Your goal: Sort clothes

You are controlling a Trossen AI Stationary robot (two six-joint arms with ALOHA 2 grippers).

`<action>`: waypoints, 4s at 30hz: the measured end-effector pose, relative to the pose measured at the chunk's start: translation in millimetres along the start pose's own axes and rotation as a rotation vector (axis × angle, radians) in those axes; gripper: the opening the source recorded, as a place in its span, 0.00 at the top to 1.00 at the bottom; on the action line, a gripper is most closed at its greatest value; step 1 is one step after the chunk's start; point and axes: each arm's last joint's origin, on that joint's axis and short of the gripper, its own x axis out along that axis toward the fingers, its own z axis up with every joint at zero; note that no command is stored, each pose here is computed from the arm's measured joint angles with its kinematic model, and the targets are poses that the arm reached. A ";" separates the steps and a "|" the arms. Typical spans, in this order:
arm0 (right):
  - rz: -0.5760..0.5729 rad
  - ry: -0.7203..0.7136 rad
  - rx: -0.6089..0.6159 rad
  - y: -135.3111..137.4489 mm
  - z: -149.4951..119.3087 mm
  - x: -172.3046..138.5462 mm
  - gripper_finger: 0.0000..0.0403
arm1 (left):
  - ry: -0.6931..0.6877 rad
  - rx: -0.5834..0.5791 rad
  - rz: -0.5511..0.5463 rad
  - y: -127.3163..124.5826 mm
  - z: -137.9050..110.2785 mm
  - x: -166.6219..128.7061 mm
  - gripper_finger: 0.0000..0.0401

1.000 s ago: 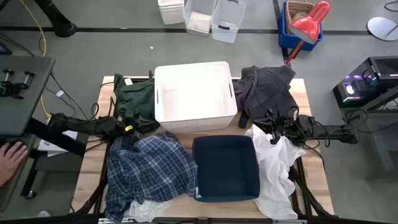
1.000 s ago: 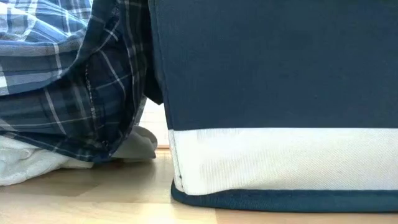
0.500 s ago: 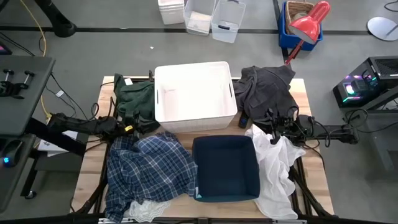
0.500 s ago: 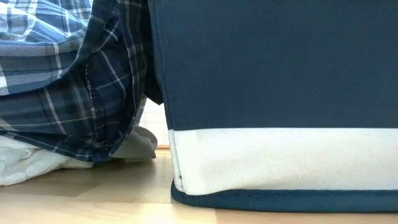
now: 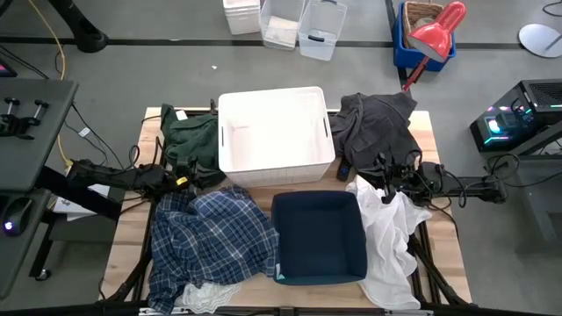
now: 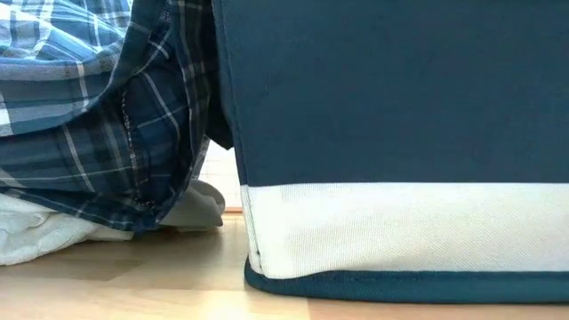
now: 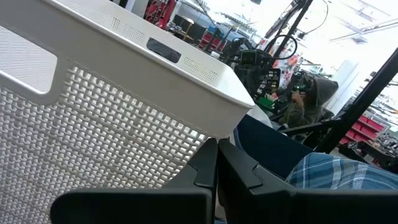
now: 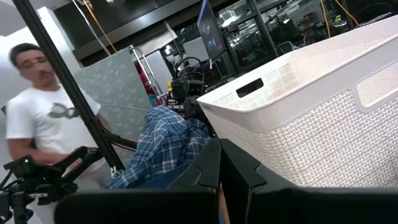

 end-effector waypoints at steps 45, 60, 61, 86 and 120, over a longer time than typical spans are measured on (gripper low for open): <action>-0.004 0.008 -0.001 -0.4 -0.8 0.0 1.00 | -0.161 -0.023 0.052 -68.5 105.3 84.6 0.96; -0.009 0.020 -0.003 -0.9 -2.0 0.0 1.00 | -0.169 0.063 0.125 -136.9 197.3 159.7 0.81; -0.009 0.020 -0.003 -0.9 -2.0 0.0 1.00 | -0.178 0.063 0.128 -138.3 200.7 159.4 0.80; 0.030 -0.423 0.310 33.1 82.8 14.1 1.00 | -0.033 0.218 0.168 -126.8 230.4 80.3 0.73; -1.447 0.742 0.151 -31.2 81.4 107.7 0.35 | 0.043 0.221 0.200 -122.9 222.6 80.3 0.74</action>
